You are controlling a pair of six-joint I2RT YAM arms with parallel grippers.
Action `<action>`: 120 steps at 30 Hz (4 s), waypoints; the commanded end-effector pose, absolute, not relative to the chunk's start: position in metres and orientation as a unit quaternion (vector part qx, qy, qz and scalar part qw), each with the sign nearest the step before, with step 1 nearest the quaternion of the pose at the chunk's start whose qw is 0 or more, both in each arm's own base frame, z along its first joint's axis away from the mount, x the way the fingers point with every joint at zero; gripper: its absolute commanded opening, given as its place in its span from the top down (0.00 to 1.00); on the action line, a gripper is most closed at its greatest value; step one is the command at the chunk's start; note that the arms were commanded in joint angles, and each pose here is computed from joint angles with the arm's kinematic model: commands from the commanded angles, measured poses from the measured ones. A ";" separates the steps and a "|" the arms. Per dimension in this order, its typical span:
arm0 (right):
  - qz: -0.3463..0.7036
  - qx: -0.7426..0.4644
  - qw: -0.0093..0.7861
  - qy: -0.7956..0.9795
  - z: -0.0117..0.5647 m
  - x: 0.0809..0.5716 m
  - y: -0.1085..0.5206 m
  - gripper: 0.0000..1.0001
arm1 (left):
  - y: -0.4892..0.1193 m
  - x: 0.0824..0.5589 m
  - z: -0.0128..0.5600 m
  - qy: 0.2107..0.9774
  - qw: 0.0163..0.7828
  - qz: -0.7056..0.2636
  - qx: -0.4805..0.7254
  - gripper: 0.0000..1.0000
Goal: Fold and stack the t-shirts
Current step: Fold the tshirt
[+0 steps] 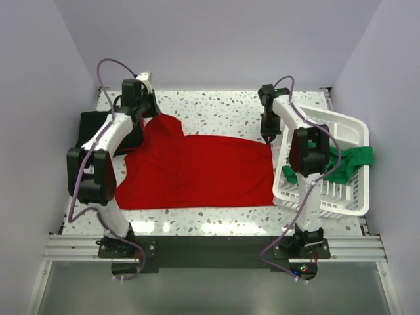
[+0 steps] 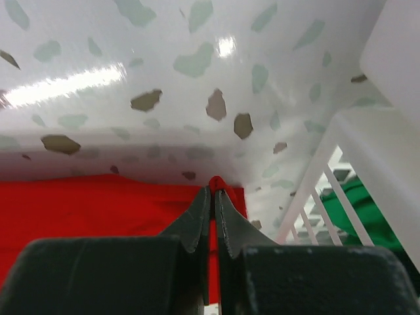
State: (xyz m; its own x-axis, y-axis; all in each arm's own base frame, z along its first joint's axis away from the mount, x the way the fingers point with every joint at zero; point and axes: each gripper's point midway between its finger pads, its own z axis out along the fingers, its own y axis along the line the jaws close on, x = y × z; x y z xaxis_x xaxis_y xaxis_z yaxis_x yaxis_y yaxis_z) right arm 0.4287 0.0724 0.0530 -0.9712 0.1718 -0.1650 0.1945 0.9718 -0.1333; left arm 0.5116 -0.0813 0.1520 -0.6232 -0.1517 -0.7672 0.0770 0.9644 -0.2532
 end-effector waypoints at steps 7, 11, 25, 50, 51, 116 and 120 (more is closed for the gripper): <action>-0.057 0.070 0.107 0.990 0.100 0.395 0.076 1.00 | -0.072 0.428 0.180 0.885 0.445 -0.135 -0.021 1.00; -0.060 0.060 0.092 0.992 0.096 0.375 0.079 1.00 | -0.064 0.394 0.168 0.897 0.419 -0.125 -0.058 1.00; -0.065 0.032 0.074 0.995 0.087 0.335 0.087 1.00 | -0.035 0.307 0.164 0.906 0.392 -0.076 -0.141 1.00; -0.102 -0.013 0.043 0.994 0.072 0.297 0.081 1.00 | -0.016 0.220 0.145 0.917 0.313 -0.033 -0.247 1.00; -0.105 -0.016 0.044 0.993 0.072 0.296 0.081 1.00 | -0.016 0.216 0.141 0.920 0.302 -0.033 -0.248 1.00; 0.051 -0.105 0.059 0.991 0.058 0.298 0.200 0.43 | -0.175 0.248 0.049 0.934 0.182 -0.285 -0.112 0.33; 0.052 -0.106 0.059 0.991 0.057 0.299 0.201 0.43 | -0.177 0.255 0.070 0.929 0.208 -0.290 -0.092 0.33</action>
State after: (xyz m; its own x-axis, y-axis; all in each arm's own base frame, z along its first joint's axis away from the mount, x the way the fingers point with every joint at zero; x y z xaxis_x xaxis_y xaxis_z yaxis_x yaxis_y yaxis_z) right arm 0.2964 0.1936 0.0544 -0.9725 -0.2039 -0.1122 -0.2116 0.9754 0.0615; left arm 0.2457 -0.1629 0.0400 -0.8986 -0.3377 -0.2801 -0.1510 0.8374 -0.5252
